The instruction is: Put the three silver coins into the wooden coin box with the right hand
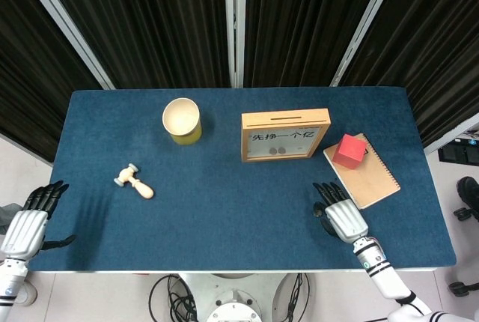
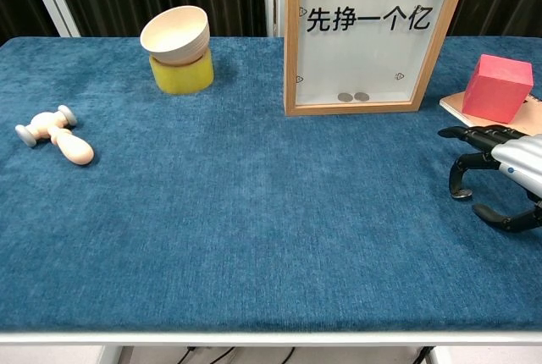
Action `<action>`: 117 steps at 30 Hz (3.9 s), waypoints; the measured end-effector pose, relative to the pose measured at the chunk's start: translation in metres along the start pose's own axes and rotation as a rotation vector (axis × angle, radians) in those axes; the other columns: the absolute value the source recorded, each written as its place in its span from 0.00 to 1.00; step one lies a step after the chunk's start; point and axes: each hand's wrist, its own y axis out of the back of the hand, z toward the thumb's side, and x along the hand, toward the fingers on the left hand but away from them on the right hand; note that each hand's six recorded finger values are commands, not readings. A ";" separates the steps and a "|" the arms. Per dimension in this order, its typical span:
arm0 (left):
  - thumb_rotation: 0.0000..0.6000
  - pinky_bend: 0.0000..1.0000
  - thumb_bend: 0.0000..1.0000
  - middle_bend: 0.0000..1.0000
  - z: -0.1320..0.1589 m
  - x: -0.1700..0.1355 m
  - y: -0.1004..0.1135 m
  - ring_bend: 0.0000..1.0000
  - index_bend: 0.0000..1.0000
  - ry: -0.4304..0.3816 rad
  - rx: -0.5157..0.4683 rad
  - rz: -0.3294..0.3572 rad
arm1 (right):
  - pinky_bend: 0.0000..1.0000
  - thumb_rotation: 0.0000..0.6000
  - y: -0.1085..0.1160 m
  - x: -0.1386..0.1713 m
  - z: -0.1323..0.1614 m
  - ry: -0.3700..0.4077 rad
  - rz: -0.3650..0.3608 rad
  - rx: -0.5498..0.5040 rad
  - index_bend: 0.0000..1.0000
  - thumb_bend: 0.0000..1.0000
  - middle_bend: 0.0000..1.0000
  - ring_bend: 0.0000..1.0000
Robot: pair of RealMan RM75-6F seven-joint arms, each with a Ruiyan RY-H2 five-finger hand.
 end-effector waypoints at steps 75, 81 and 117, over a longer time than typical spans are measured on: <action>1.00 0.00 0.00 0.00 0.013 0.001 0.003 0.00 0.02 -0.034 0.013 0.011 | 0.00 1.00 0.266 -0.040 0.051 0.068 -0.531 -0.145 0.72 0.43 0.08 0.00; 1.00 0.00 0.00 0.00 0.012 0.001 0.004 0.00 0.02 -0.036 0.006 0.018 | 0.00 1.00 0.283 -0.085 0.055 -0.023 -0.447 -0.163 0.73 0.43 0.08 0.00; 1.00 0.00 0.00 0.00 0.011 0.001 0.006 0.00 0.02 -0.037 0.000 0.022 | 0.00 1.00 0.261 -0.159 0.072 -0.250 -0.226 0.039 0.74 0.44 0.07 0.00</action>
